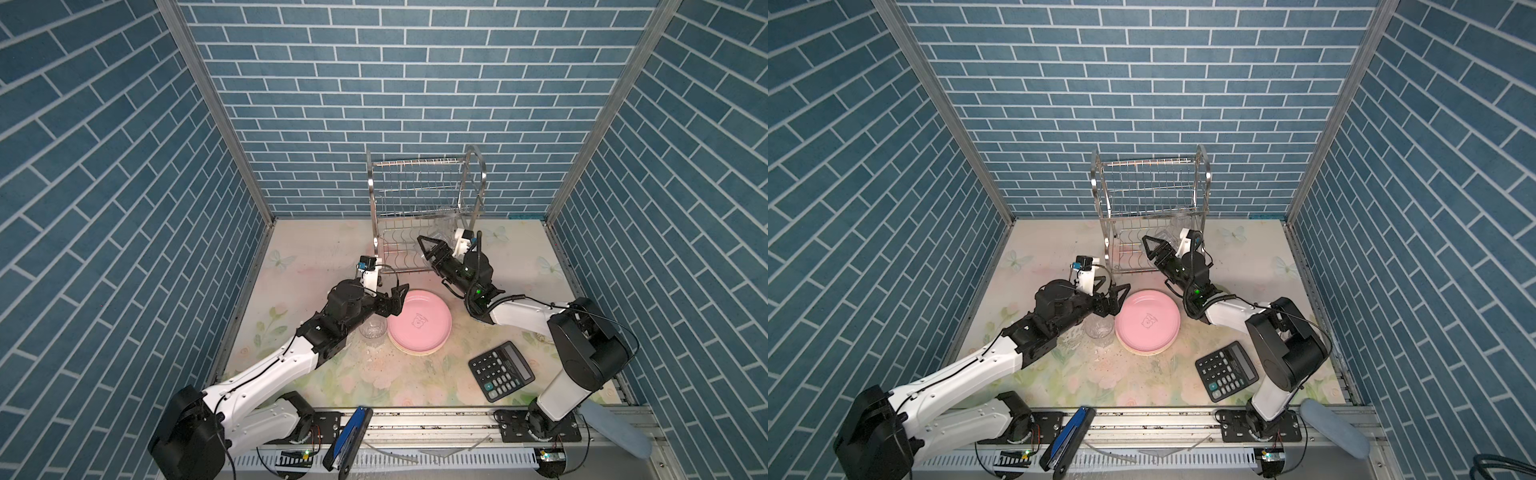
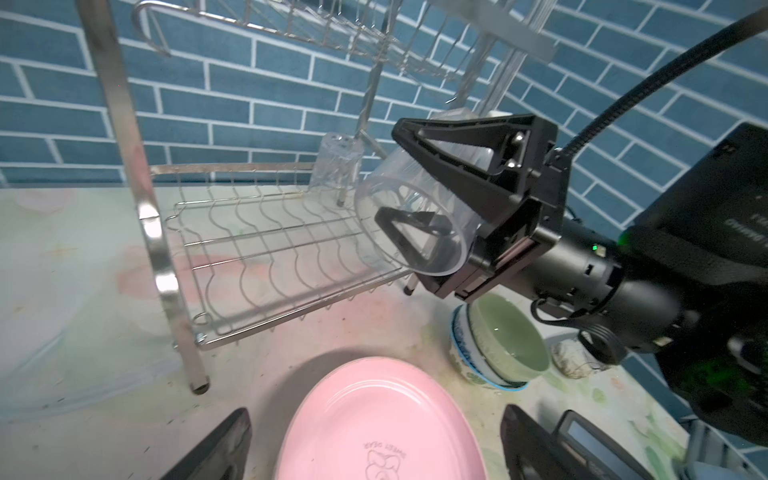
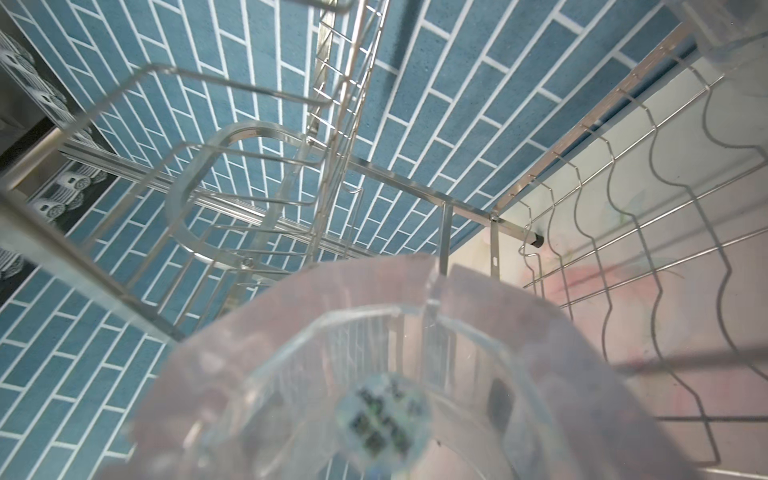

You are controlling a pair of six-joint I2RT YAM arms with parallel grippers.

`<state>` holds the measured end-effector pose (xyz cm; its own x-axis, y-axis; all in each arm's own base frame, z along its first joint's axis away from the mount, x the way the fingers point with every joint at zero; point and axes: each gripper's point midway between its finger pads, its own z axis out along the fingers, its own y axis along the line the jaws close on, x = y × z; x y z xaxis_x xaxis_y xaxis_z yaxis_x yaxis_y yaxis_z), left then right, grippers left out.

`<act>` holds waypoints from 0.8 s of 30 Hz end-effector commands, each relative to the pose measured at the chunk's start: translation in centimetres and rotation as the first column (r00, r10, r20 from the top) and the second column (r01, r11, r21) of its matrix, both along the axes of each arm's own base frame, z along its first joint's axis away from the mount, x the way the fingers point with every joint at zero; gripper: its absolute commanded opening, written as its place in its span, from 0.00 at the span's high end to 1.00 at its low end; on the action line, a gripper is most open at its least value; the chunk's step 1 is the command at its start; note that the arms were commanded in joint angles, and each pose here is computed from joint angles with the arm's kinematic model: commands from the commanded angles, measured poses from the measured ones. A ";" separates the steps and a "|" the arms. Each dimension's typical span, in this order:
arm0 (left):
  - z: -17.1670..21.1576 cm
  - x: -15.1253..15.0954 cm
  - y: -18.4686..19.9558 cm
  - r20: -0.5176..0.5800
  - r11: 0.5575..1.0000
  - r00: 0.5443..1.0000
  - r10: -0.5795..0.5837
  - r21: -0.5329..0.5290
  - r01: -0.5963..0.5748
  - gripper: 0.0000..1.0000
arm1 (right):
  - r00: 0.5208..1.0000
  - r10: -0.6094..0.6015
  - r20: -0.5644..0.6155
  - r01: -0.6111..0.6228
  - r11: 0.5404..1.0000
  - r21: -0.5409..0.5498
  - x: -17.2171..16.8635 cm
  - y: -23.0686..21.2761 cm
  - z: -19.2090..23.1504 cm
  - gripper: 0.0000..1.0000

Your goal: Unload the mixed dishes from the dish rack

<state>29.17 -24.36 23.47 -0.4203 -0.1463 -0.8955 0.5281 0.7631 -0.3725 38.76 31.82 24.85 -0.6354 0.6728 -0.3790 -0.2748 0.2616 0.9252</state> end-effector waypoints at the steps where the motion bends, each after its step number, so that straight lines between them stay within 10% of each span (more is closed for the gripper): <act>1: 2.8 -0.5 -2.2 0.076 0.984 0.992 -0.100 -0.139 0.110 0.04 | 0.998 0.027 0.060 -0.033 0.994 0.103 -1.9 -0.2 4.0 0.64; 15: 6.8 0.9 -6.1 0.181 0.945 0.962 -0.205 -0.219 0.243 0.19 | 0.996 0.040 0.077 -0.050 0.990 0.132 -3.4 -0.5 5.7 0.64; 24: 7.1 2.5 -7.8 0.186 0.933 0.957 -0.223 -0.243 0.265 0.46 | 0.996 0.045 0.083 -0.057 0.987 0.148 -3.5 -0.4 6.0 0.64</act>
<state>31.60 -31.57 29.34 -0.3521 -0.2739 -0.8950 0.7283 0.5204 -0.4458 36.24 31.71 28.36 -0.6485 0.6789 -0.3442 -0.3072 0.1803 0.9344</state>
